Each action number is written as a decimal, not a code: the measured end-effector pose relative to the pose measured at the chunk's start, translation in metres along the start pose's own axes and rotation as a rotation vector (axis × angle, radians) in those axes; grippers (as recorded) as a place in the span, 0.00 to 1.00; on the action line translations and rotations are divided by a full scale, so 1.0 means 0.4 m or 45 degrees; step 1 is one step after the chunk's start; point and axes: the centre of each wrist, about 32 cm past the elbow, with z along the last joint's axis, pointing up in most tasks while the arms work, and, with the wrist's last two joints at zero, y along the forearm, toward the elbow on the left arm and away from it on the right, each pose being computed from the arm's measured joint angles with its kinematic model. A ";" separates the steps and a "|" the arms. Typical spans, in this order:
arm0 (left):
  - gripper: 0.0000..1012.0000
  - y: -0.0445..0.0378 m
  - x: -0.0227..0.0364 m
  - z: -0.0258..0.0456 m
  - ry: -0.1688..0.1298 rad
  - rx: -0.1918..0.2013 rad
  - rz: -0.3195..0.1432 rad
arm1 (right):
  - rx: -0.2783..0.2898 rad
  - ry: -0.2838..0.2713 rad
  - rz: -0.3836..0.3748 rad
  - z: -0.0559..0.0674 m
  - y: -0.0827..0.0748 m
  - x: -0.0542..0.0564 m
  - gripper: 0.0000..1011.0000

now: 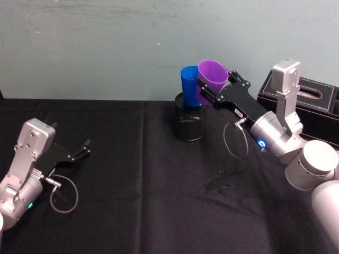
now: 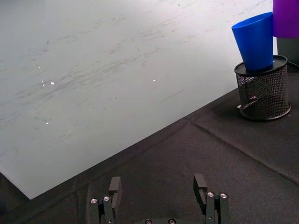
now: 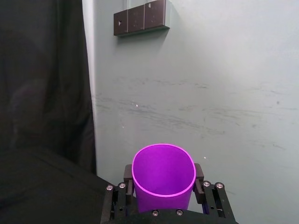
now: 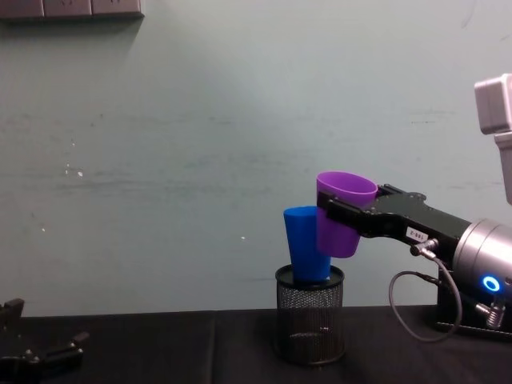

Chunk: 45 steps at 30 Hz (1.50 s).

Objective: Pick up one cup with a gripper and tap it against the other cup.

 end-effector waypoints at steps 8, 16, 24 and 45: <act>1.00 0.000 0.000 0.000 0.000 0.000 0.000 | -0.002 0.000 0.005 -0.001 0.004 0.005 0.72; 1.00 0.000 0.000 0.000 0.000 0.000 0.000 | 0.002 0.006 0.011 -0.002 0.012 0.007 0.72; 1.00 0.000 0.000 0.000 0.000 0.000 0.000 | 0.009 0.010 0.012 0.000 0.019 0.010 0.72; 1.00 0.000 0.000 0.000 0.000 0.000 0.000 | -0.013 0.026 -0.004 0.024 -0.044 0.008 0.72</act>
